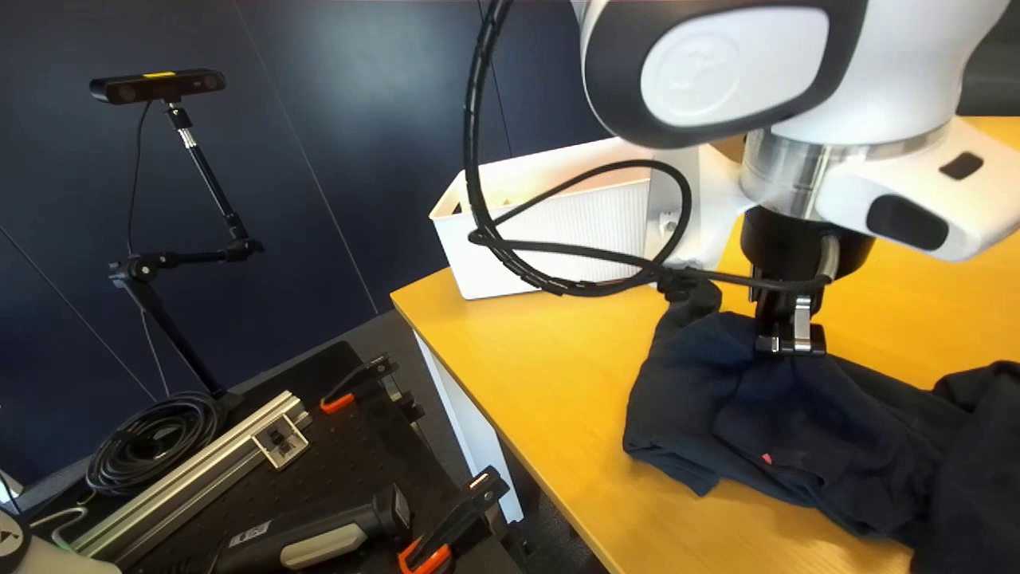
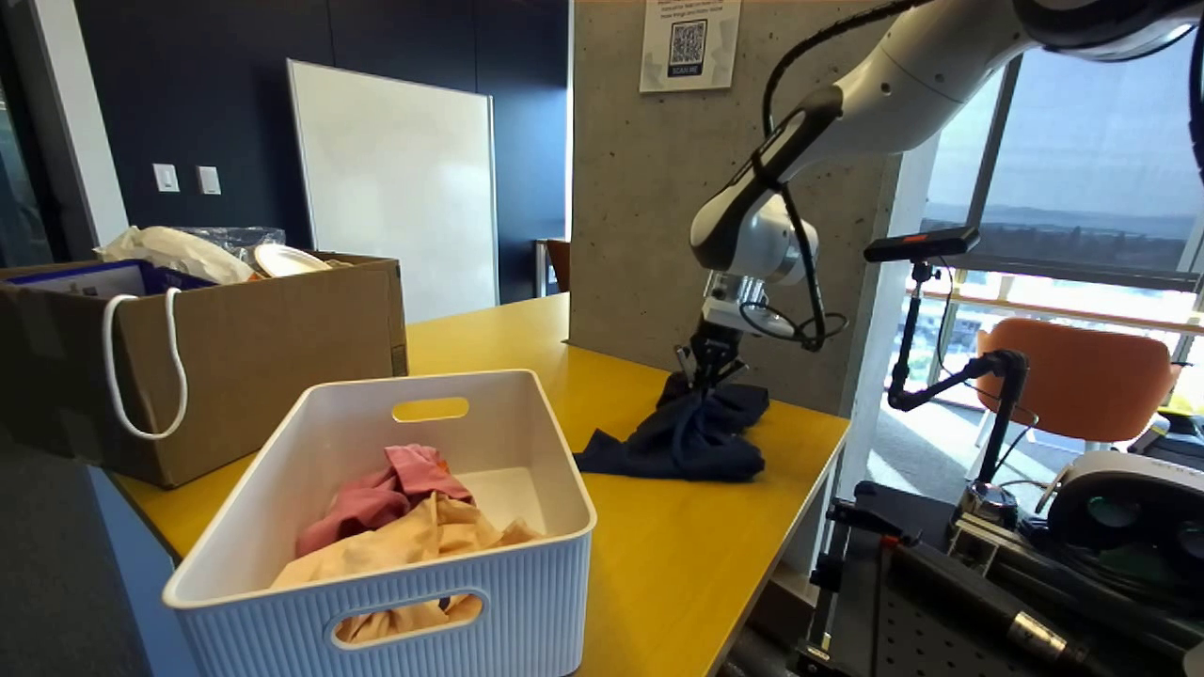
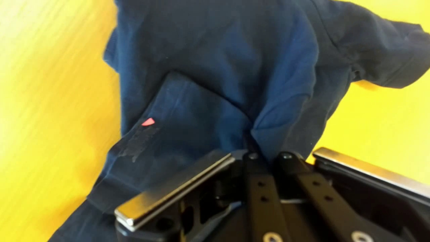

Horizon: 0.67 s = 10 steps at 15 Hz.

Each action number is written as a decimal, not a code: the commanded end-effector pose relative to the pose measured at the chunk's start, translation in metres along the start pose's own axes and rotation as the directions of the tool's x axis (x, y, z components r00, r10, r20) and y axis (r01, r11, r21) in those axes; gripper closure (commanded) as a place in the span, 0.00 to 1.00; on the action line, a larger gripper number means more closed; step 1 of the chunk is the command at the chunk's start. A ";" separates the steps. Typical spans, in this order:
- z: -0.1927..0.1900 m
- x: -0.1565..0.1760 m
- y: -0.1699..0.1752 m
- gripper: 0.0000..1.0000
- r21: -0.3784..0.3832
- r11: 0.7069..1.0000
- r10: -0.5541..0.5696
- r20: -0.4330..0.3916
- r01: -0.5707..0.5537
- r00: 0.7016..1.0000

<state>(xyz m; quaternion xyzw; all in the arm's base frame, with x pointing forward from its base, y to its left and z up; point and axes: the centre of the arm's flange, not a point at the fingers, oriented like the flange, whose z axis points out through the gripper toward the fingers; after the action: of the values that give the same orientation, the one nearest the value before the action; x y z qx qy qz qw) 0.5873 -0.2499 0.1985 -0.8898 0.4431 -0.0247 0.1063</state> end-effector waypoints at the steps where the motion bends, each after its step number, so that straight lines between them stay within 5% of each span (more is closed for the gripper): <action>1: -0.070 -0.025 0.012 0.99 -0.079 0.996 -0.039 0.053 0.044 0.998; 5: -0.101 -0.006 0.013 0.99 -0.165 0.982 -0.058 0.179 0.088 0.982; 10: -0.106 0.091 0.005 0.99 -0.294 0.955 -0.021 0.070 0.041 0.997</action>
<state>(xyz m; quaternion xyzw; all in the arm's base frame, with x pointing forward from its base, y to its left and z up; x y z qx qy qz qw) 0.5691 -0.2932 0.2991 -0.9109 0.4045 0.0750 0.0324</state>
